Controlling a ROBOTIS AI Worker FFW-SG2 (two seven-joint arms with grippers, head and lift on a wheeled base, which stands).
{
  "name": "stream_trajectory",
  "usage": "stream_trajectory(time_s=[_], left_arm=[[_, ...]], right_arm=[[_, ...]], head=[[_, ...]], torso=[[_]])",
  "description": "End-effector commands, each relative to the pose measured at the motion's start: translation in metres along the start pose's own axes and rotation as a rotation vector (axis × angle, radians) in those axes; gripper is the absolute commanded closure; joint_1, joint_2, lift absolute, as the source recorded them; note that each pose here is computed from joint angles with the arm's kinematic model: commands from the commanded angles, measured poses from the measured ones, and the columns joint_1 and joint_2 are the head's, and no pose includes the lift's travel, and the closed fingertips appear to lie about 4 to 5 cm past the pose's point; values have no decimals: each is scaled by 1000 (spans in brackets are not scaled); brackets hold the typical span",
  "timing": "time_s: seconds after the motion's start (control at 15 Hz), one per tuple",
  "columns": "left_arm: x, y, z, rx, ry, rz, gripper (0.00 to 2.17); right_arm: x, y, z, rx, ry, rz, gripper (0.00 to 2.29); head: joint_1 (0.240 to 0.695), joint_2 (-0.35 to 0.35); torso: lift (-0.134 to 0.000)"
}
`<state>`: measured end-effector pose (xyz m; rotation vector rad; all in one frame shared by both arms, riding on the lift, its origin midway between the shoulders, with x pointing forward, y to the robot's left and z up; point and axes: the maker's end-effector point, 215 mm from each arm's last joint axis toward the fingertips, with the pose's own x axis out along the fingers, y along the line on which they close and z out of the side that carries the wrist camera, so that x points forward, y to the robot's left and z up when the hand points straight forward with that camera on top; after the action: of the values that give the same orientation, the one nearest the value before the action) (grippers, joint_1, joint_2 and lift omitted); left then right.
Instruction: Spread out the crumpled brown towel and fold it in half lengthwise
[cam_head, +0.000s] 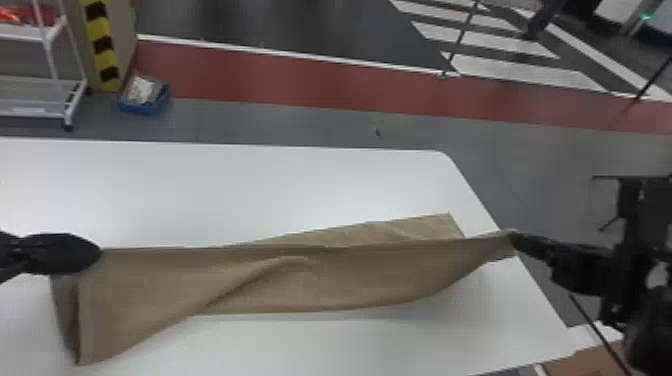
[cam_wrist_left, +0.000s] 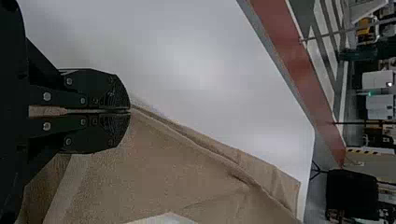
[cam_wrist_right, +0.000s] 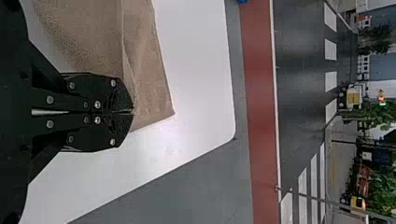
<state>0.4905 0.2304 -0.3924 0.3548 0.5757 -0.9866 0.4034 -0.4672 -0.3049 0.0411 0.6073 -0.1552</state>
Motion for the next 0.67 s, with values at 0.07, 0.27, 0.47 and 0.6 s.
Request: stream_trajectory(time_s=[0.07,0.27,0.47,0.6], left_arm=[[-43,19,22,-7,-87,47,1092],[-68,64,48,-5,-144,163,1092],[-65,101,78,-15,-193,244,1092],[-49,134,104,-26,-211,299,1092]], right_arm=[[2,6,8,-10,-10,10,1193],[16,18,26,-33,13,15,1193],[43,56,48,-69,42,59,1193],[66,81,76,-77,40,92,1193]], head=[[695,-285],[695,-239],[695,-188],[695,-155]], torso=[[-124],[-124],[-124],[-124]])
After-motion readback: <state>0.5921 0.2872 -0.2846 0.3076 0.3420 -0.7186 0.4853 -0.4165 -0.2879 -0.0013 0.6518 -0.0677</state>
